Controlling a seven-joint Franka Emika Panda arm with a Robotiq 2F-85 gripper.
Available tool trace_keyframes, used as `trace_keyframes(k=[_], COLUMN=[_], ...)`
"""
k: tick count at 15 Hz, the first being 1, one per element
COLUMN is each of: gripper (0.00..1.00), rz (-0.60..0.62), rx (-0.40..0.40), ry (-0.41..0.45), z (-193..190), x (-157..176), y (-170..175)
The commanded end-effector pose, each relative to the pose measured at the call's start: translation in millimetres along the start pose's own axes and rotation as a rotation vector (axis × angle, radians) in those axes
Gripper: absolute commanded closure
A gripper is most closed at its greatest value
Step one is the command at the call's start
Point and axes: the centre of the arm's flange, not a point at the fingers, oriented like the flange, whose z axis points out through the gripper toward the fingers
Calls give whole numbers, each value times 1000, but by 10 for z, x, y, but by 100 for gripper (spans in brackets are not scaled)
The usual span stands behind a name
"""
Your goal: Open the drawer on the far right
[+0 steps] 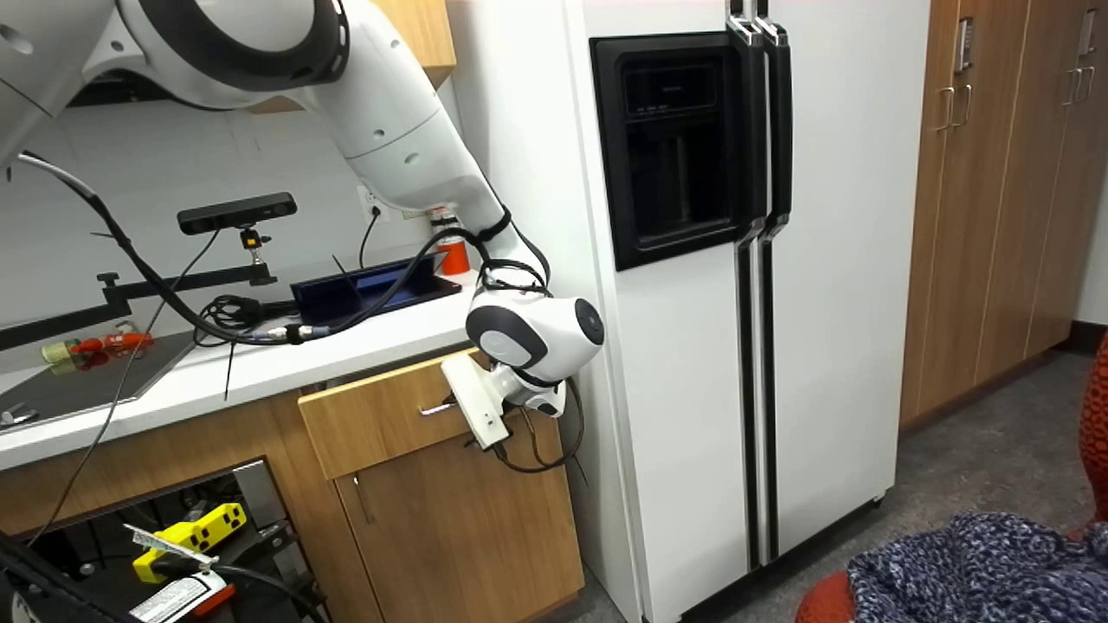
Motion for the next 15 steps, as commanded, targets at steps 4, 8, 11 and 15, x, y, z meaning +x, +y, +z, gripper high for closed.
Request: trace_keyframes(k=[4,8,11,15], gripper=[67,74,99,98], rz=[-52,-76,-81,-33], rx=[-103,-196,-272,-372], ry=[-4,-31,-39,-57], z=[-85,-242,-415,-628], x=[118,42,-59,-272], y=[-27,-104,-191,-200])
